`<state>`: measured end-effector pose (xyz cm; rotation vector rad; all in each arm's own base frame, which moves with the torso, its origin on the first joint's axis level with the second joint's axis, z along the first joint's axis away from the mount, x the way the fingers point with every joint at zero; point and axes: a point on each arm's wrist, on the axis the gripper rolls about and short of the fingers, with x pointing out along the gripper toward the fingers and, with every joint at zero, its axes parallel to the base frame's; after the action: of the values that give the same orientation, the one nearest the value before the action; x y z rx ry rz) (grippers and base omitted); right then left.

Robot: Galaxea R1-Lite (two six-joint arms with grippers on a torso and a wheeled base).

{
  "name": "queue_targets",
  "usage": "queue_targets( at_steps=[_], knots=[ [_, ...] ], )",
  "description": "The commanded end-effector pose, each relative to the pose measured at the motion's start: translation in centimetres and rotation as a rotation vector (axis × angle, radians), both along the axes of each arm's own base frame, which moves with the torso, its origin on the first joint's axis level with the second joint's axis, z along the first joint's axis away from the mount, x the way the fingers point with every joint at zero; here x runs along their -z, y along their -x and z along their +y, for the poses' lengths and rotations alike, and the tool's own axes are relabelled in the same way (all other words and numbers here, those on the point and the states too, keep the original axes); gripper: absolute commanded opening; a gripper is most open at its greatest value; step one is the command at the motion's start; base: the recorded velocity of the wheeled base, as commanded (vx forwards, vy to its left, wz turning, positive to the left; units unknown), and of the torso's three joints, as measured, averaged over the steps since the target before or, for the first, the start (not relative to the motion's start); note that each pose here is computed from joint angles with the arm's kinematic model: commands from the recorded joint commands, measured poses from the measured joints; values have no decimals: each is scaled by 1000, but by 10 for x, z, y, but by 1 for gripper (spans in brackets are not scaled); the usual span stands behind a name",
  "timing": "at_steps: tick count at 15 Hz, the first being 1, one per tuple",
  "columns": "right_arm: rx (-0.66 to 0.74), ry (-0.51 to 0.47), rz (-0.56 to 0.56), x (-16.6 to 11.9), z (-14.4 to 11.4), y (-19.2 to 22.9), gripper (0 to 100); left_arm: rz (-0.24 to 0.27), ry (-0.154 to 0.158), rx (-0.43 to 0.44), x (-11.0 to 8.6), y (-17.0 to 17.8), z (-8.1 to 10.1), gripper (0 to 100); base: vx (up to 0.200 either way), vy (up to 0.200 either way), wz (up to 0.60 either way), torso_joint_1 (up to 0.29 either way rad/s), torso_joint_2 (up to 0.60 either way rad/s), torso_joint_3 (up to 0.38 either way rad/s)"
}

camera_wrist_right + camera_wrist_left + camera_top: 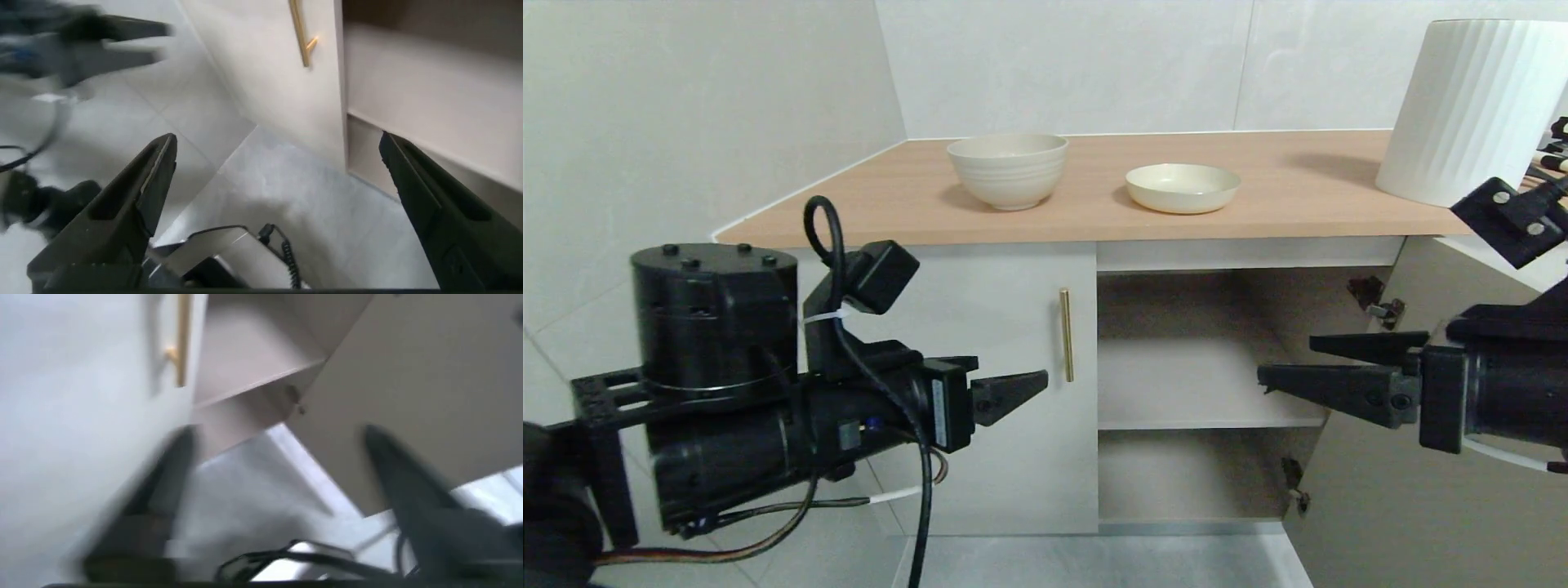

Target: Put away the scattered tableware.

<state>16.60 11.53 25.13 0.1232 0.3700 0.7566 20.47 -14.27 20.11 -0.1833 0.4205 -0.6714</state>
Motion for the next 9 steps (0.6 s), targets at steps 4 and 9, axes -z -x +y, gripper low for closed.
queue_targets(
  at_steps=[4,9],
  knots=[
    [30,33,33,6,7,-13,100,-167,-25,-20,-25,24,34,100,0,0,0,0,0,0],
    [39,37,33,-7,1,-3,100,-171,-39,-88,-47,35,45,100,0,0,0,0,0,0]
  ],
)
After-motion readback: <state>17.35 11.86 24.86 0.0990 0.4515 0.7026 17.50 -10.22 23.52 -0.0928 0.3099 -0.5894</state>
